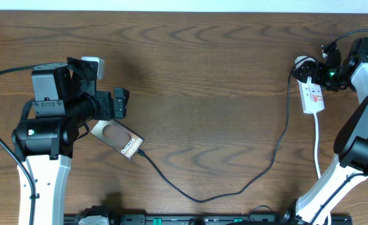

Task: Plug charger to phone and switch on socket
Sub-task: 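Lift the right gripper up and away from the power strip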

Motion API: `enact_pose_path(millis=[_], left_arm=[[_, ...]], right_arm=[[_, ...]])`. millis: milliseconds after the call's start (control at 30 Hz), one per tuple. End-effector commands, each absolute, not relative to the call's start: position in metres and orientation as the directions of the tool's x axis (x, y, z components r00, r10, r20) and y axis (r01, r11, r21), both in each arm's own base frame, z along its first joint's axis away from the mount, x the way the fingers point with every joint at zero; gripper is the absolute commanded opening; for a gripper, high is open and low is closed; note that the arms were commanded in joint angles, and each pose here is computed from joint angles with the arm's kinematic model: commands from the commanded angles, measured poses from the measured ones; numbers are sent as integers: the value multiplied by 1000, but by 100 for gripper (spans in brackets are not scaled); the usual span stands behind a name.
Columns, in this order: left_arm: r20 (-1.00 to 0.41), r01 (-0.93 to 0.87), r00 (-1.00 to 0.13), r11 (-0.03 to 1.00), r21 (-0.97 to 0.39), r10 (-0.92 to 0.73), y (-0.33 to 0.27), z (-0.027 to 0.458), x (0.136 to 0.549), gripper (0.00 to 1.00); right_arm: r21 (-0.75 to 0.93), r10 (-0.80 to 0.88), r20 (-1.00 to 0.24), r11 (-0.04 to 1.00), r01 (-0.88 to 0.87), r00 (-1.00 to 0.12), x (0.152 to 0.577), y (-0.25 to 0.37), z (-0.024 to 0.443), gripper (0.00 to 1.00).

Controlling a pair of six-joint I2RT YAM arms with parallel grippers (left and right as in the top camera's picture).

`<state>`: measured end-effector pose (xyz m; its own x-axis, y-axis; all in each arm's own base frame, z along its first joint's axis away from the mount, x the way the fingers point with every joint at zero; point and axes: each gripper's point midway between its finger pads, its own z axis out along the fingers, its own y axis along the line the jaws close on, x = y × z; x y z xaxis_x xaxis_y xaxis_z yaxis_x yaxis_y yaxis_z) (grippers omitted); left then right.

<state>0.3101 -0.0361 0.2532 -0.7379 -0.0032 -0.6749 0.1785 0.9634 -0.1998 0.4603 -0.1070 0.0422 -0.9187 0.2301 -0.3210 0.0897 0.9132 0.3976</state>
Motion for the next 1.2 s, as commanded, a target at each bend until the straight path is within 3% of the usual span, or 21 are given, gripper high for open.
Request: enact_pose_path(millis=[0,233,500,767,1167], left_arm=[[-689,186,-724,965,-184,8,-35,260,312,100],[-689,186,-724,965,-184,8,-35,260,312,100],[-689,186,-724,965,-185,8,-36,260,312,100],[-689,186,-724,965,-185,8,-36,260,312,100],[-689,186,-724,965,-185,8,-36,260,312,100]], right_arm=[[455,277,-142,871,185,-950,436,-85,9,99],[318,370,-178,898,303,-912,438,-123,44,99],[73,552,-338,823,563,-762,412,-170,136,99],[144,559,-502,807,573,-660,405,-165,215,99],[146,556,-512,807,572,-654,404,-165,220,99]])
